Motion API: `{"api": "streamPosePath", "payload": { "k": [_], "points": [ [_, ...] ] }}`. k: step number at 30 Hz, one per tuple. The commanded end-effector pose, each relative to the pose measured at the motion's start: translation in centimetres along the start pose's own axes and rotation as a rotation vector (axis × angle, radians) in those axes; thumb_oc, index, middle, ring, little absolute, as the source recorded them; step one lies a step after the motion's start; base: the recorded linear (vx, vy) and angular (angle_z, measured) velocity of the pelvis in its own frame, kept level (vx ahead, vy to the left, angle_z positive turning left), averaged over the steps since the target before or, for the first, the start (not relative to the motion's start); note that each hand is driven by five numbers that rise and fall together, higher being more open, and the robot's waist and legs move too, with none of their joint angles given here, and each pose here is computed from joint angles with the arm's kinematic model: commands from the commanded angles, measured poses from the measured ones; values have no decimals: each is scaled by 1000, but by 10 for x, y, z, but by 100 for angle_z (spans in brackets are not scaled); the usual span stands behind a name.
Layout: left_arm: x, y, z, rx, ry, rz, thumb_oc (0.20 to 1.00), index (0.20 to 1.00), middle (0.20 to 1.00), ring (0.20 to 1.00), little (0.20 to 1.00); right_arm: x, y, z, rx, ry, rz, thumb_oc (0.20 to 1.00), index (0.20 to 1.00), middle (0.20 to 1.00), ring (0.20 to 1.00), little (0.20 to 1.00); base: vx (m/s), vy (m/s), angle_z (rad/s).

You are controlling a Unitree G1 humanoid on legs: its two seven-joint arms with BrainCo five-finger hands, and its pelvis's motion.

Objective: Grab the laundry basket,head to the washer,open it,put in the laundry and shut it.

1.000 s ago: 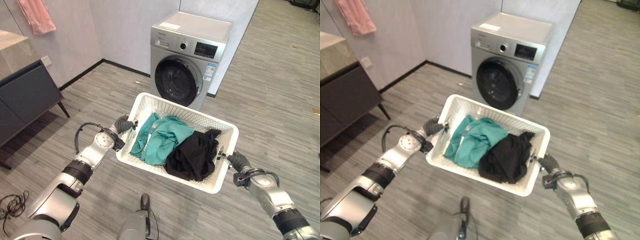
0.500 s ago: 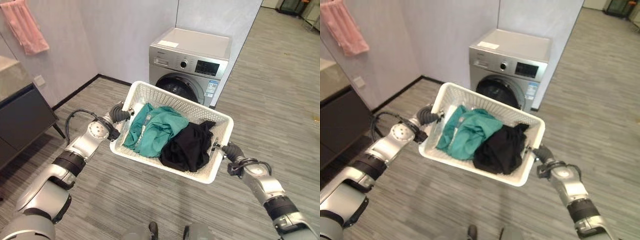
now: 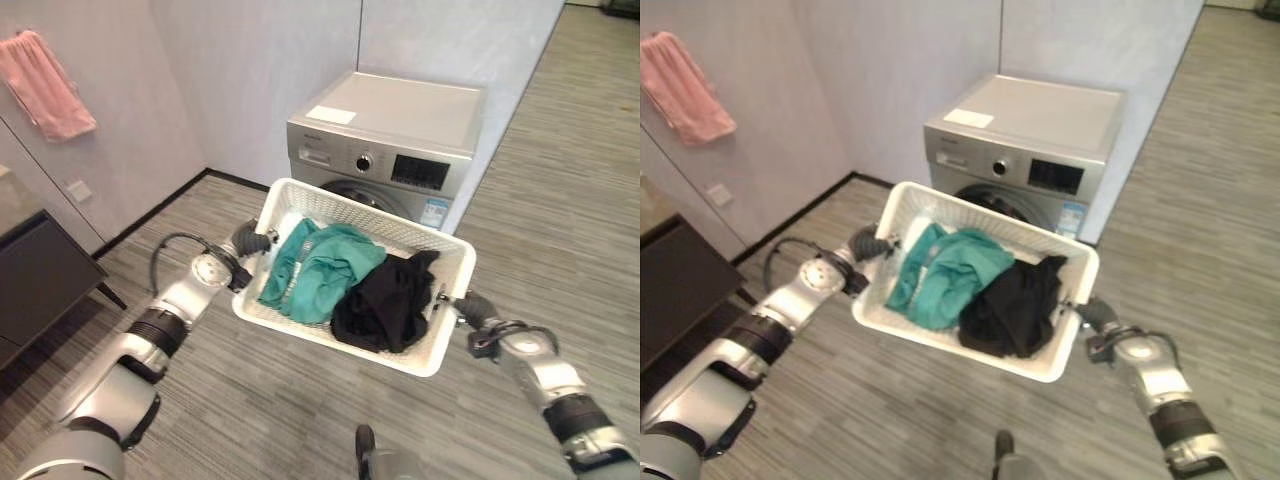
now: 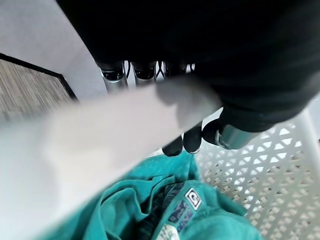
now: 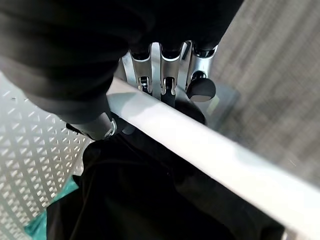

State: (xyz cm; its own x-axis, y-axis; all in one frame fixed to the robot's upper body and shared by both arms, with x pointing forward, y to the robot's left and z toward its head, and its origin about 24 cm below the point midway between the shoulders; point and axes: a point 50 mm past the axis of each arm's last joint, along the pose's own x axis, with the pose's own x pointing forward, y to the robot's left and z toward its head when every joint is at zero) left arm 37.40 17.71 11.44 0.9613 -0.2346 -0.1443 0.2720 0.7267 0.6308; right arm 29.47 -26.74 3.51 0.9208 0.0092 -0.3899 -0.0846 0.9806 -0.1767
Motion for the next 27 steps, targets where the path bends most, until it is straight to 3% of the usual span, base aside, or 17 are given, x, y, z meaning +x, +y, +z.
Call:
{"api": "streamPosePath", "payload": {
  "k": [1,12,27],
  "points": [
    [-2,52,54,37,-209,145,200,200,200,200,200,0,0,69,2,-283,30,200,200,200,200,200,370,-489,-4],
    [8,29,68,42,-242,76,200,200,200,200,200,-9,-8,54,21,-279,-20,200,200,200,200,200,245,-9,21],
    [10,36,79,163,-255,59,200,200,200,200,200,21,34,50,-66,-187,95,200,200,200,200,200,223,165,-37]
  ]
}}
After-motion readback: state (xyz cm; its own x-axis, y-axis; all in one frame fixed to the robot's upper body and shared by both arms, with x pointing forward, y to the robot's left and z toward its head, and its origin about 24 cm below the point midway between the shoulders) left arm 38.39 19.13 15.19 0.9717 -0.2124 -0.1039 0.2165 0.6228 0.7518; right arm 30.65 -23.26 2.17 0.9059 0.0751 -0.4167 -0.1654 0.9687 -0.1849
